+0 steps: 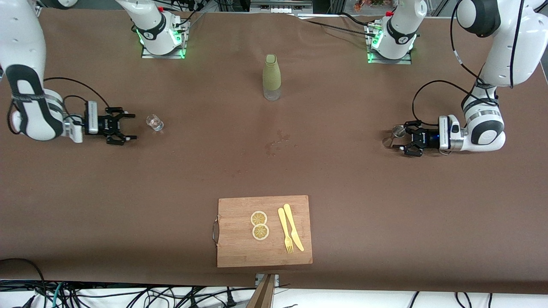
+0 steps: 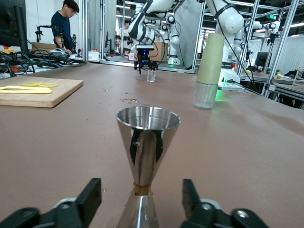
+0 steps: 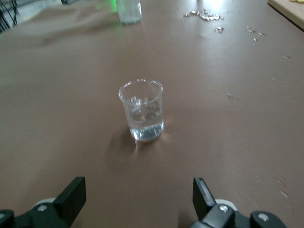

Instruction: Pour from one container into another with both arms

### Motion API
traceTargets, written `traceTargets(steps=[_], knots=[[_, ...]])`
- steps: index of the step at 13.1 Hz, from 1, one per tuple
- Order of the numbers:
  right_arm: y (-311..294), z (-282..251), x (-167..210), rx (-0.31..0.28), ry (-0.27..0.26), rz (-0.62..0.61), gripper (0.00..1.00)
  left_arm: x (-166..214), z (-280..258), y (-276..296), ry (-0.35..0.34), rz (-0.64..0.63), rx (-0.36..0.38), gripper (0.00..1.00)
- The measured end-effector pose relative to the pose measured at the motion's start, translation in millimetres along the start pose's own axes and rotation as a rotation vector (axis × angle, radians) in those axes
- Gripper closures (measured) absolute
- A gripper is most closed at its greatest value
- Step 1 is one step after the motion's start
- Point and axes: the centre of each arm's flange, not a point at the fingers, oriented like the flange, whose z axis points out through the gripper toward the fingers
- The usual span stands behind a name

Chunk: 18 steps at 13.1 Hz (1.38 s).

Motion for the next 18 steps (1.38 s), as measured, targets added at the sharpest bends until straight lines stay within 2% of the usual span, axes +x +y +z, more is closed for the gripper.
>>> traceTargets(steps=[2,4,6,9,11,13,15,17,18], knots=[[-9.5,-41.2,15.2,-0.047,-0.099,0.038,0.0,-1.4,-17.0,2.9,-0.031,-0.002,-0.002,0.0],[-18.6,-71.4,27.9,-0.114,-0.189,0.178,0.0,5.7,-53.0,2.5,-0.103,-0.005,-0.014,0.0],[-20.7,-88.9,44.8,-0.133,-0.243,0.357,0.0,32.8,-100.4,1.1,-0.203,-0.017,-0.024,0.0],[-16.3,-102.0,69.0,-0.154,-0.302,0.627,0.0,107.8,-161.8,1.5,-0.376,-0.145,0.002,0.0],[-12.4,-108.3,85.9,-0.19,-0.331,0.853,0.0,166.7,-188.2,5.7,-0.494,-0.282,0.059,0.0],[-10.8,-116.6,103.2,-0.223,-0.397,1.045,0.0,222.9,-205.8,12.7,-0.607,-0.447,0.135,0.0],[-9.3,-129.6,127.8,-0.238,-0.493,1.221,0.0,286.3,-205.4,16.6,-0.716,-0.6,0.219,0.0],[-1.1,-156.6,165.2,-0.256,-0.634,1.363,0.0,350.9,-185.3,15.3,-0.843,-0.714,0.303,0.0],[6.7,-170.8,187.9,-0.281,-0.701,1.395,0.0,378.4,-174.8,15.9,-0.895,-0.761,0.355,0.0]])
